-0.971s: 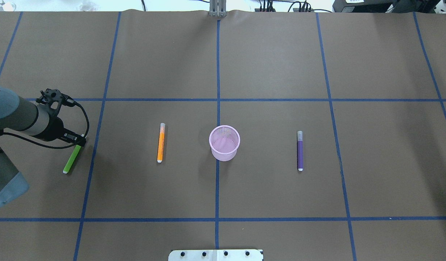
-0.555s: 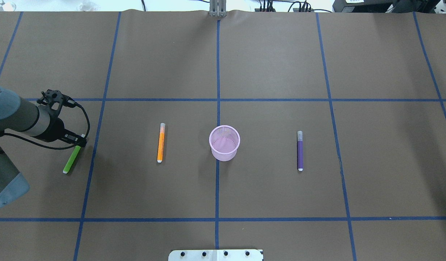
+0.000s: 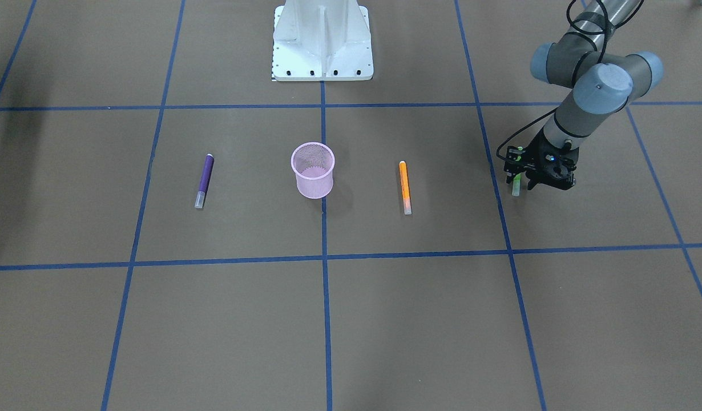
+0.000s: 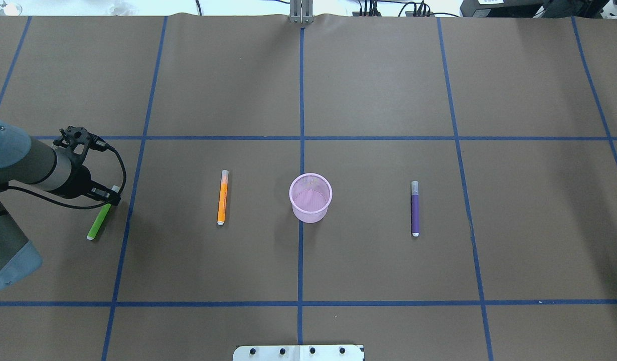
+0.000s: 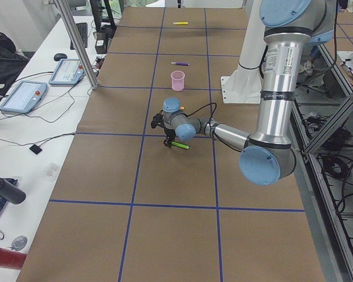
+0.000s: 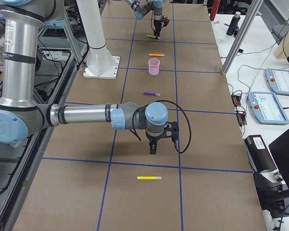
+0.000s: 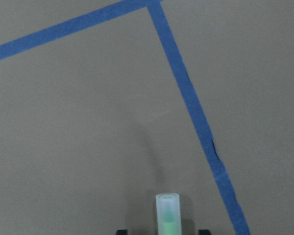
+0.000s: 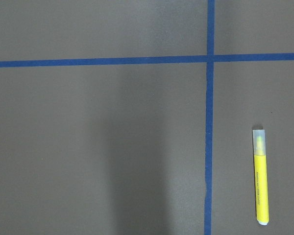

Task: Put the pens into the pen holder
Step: 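Close the left gripper on the green marker's capped end, then lift the green marker with the left gripper while the right grasps the highlighter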

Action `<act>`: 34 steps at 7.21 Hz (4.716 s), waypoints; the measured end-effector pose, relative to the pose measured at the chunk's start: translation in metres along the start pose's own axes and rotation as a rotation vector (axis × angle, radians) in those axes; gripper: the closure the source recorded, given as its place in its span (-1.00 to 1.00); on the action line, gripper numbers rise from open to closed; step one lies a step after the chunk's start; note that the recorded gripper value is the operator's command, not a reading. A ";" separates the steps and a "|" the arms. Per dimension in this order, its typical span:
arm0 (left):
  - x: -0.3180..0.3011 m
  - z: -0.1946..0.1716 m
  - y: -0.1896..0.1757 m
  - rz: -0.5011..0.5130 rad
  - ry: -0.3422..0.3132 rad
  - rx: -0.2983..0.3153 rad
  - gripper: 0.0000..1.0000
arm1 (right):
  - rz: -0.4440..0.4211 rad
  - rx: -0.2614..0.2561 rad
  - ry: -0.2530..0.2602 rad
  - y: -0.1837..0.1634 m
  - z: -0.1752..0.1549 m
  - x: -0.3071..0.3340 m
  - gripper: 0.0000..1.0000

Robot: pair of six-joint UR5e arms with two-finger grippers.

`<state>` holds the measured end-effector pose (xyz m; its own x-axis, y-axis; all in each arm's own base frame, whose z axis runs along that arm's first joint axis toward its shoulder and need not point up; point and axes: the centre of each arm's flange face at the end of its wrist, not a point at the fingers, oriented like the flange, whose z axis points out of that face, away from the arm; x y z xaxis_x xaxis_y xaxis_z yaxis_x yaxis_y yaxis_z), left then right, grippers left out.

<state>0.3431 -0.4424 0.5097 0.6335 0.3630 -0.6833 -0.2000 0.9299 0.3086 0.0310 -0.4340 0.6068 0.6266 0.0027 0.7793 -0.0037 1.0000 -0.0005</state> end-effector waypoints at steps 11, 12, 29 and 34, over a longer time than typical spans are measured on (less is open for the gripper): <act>0.003 -0.001 0.005 -0.015 0.006 -0.004 1.00 | -0.003 0.003 -0.003 -0.001 -0.002 -0.002 -1.00; 0.006 -0.009 0.007 -0.015 0.019 -0.001 1.00 | -0.011 0.013 -0.006 -0.008 -0.006 -0.009 -1.00; 0.095 -0.242 -0.123 -0.187 0.170 0.578 1.00 | 0.066 0.005 0.144 -0.025 0.153 0.132 -0.98; 0.108 -0.234 -0.123 -0.174 0.176 0.569 1.00 | 0.059 -0.019 0.143 -0.023 0.168 0.124 -0.43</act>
<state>0.2614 -0.5040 0.2436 0.4782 0.2582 -0.8394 0.3557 0.8170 0.4540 -0.0224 -0.4568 0.8090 0.7305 0.0605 0.6802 -0.0298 0.9979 -0.0568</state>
